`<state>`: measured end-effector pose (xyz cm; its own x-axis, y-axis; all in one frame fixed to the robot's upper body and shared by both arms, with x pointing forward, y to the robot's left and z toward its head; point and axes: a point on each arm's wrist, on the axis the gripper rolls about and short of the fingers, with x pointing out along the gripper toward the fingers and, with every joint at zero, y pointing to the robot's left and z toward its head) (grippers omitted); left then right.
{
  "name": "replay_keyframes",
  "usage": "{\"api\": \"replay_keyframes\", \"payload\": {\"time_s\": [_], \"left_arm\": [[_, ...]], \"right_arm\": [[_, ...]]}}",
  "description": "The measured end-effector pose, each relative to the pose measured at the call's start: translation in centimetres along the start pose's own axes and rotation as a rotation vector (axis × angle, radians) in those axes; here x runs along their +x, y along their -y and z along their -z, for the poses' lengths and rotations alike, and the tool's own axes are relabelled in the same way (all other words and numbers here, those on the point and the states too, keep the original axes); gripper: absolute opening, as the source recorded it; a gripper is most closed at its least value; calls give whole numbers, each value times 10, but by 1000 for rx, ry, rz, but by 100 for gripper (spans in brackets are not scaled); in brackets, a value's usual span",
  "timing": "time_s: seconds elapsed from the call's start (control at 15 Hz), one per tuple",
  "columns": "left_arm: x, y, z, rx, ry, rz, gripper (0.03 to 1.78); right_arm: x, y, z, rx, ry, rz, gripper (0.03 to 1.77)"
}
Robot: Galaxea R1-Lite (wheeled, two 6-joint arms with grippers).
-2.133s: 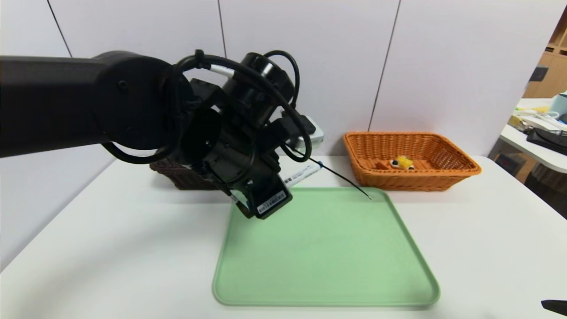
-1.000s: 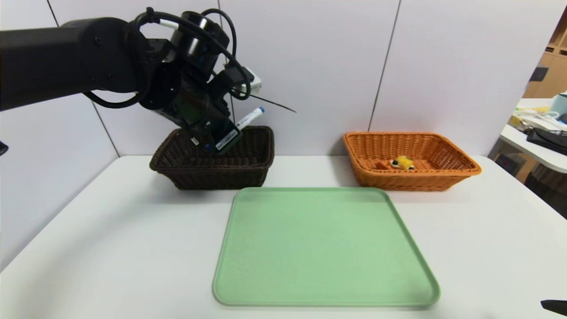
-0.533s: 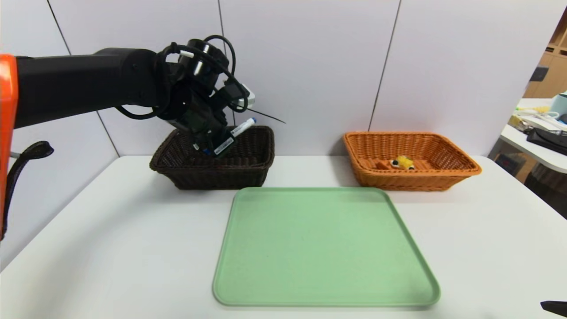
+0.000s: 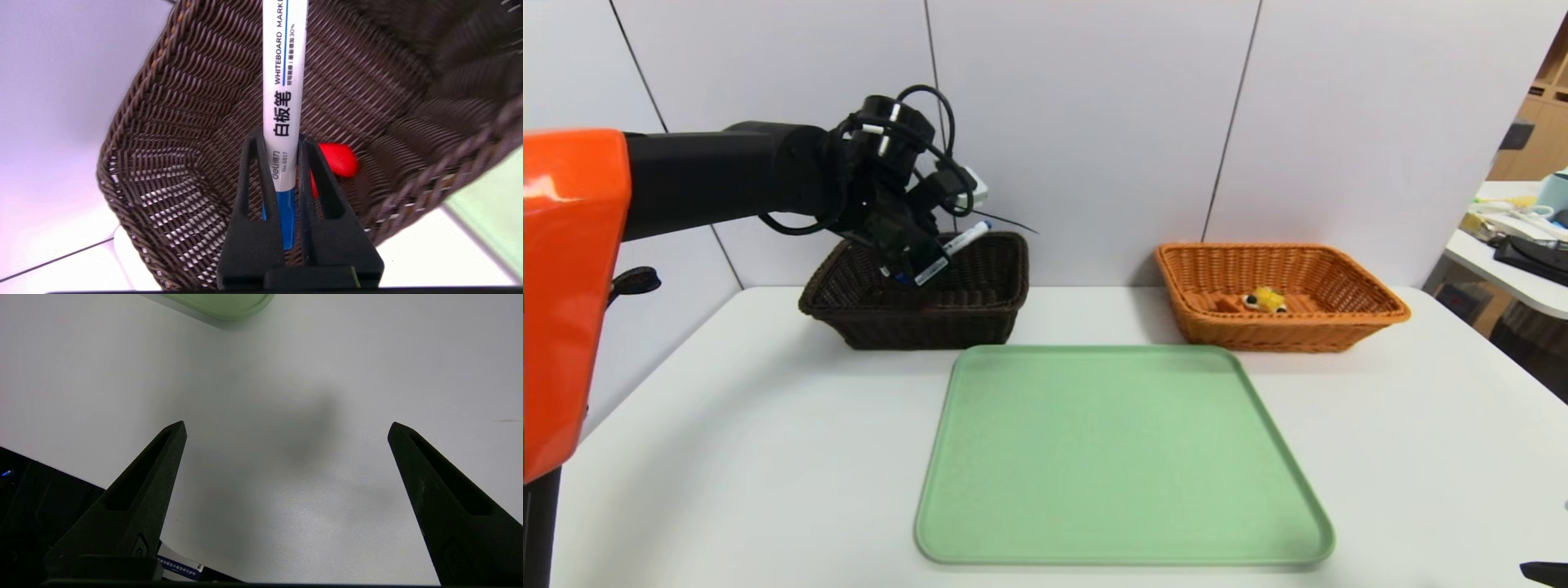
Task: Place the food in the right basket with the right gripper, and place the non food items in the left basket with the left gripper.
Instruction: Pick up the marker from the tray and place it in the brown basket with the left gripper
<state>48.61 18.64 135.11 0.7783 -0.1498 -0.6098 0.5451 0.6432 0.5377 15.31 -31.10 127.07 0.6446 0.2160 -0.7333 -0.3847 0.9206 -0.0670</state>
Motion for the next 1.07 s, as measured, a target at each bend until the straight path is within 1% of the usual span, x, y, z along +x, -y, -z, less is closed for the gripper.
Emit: {"api": "replay_keyframes", "payload": {"time_s": [0.27,0.47,0.87,0.93,1.07], "left_arm": [[13,-1,5,24,-13,0,17],[25,-2,7,36,12,14,17],[43,6,13,43,-25,47,17],[44,7,14,45,-31,53,26],[47,9,15,47,-39,61,60]], "right_arm": [[0,0,0,0,1,0,170],[0,0,2,-1,-4,-1,170],[2,0,3,-1,-10,-7,170],[1,0,3,0,-9,-9,170],[2,-1,4,-1,-10,-9,170]]}}
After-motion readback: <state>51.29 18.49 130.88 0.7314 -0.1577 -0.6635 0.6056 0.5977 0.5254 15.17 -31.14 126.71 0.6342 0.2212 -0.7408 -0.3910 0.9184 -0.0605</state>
